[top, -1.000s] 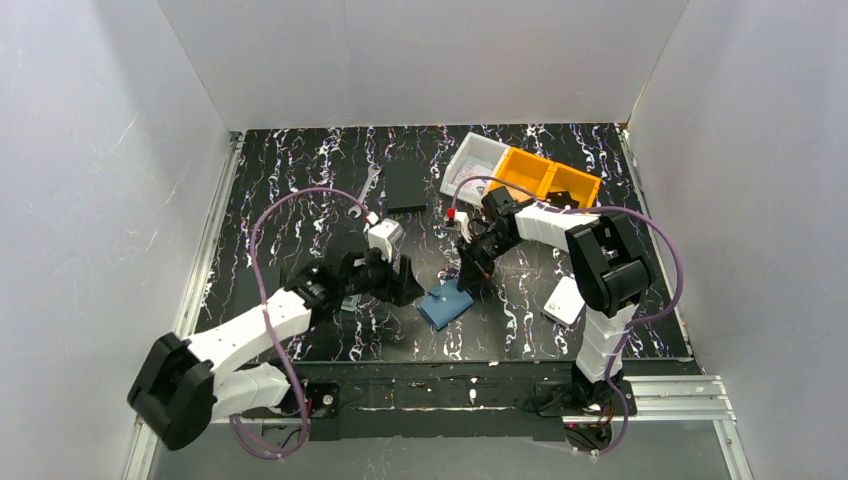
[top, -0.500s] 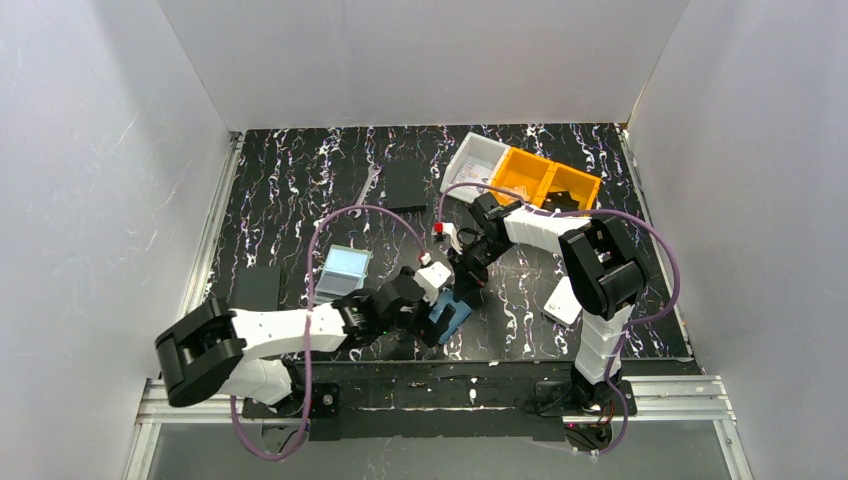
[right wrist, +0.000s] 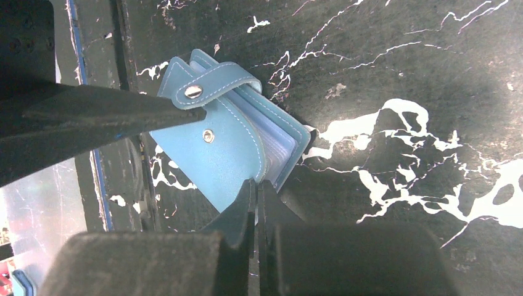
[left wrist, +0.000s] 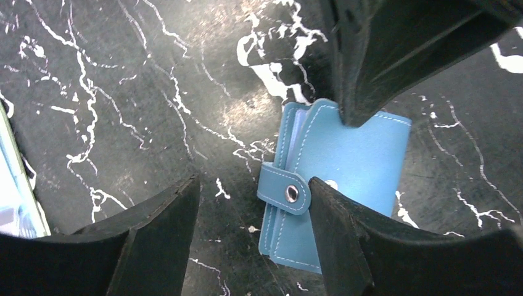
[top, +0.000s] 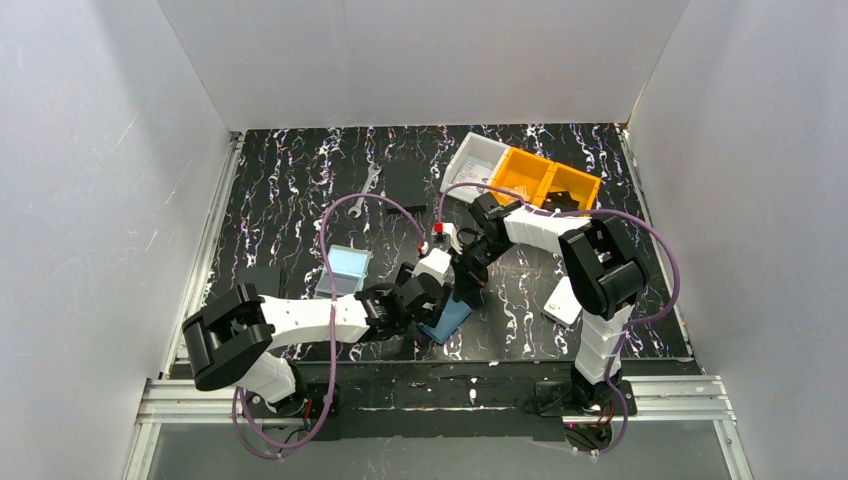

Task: Take the credit cards out of the card holder
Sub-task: Open the card holder at the center of the board.

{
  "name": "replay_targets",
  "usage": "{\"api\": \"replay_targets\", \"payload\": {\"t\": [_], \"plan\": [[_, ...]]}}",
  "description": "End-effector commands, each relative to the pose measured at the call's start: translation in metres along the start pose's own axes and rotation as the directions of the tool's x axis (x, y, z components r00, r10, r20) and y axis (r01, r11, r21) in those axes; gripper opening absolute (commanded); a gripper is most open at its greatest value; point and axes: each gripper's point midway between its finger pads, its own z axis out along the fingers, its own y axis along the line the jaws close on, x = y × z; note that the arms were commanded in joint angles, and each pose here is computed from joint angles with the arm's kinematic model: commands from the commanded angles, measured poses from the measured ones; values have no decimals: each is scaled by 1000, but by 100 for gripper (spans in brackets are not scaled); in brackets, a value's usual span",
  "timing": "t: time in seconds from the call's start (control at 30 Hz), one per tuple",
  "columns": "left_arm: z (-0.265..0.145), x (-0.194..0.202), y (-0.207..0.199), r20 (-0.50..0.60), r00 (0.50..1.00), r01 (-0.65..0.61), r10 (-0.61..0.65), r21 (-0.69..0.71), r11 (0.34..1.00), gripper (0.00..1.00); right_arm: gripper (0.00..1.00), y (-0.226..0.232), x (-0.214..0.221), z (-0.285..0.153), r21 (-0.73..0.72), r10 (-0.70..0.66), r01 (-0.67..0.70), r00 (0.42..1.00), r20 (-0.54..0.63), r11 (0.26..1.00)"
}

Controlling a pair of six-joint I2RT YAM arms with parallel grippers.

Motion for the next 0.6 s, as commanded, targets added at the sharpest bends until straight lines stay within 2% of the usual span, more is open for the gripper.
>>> {"api": "replay_targets", "payload": {"t": [0.0,0.07,0.1,0.13,0.2,0.3,0.47,0.57], "plan": [[-9,-2,10,5,1000,28,-28,-47,998,59,1,-5,2,-4,31,-4,5,1000,-31,1000],[-9,2,11,-4,1000,31,-31,-46,998,51,1,-5,2,-4,32,-5,6,1000,-31,999],[-9,2,11,-5,999,37,-37,-37,999,44,1,-5,2,-4,32,-5,6,1000,-31,999],[-11,2,11,-6,999,44,-45,-21,999,31,1,-5,2,-4,34,-6,7,1000,-31,999],[-13,1,9,3,997,82,-82,22,996,0,1,-5,2,-5,36,-11,12,999,-32,999],[-16,-3,8,11,979,202,-205,117,972,0,1,-2,1,-7,29,-41,42,999,-30,999],[-24,-11,5,-8,911,398,-413,285,872,0,1,17,-6,-12,-35,-171,171,985,22,985],[-33,-12,5,-6,889,435,-458,325,840,0,1,35,-12,-20,-65,-347,353,934,80,933]]}}
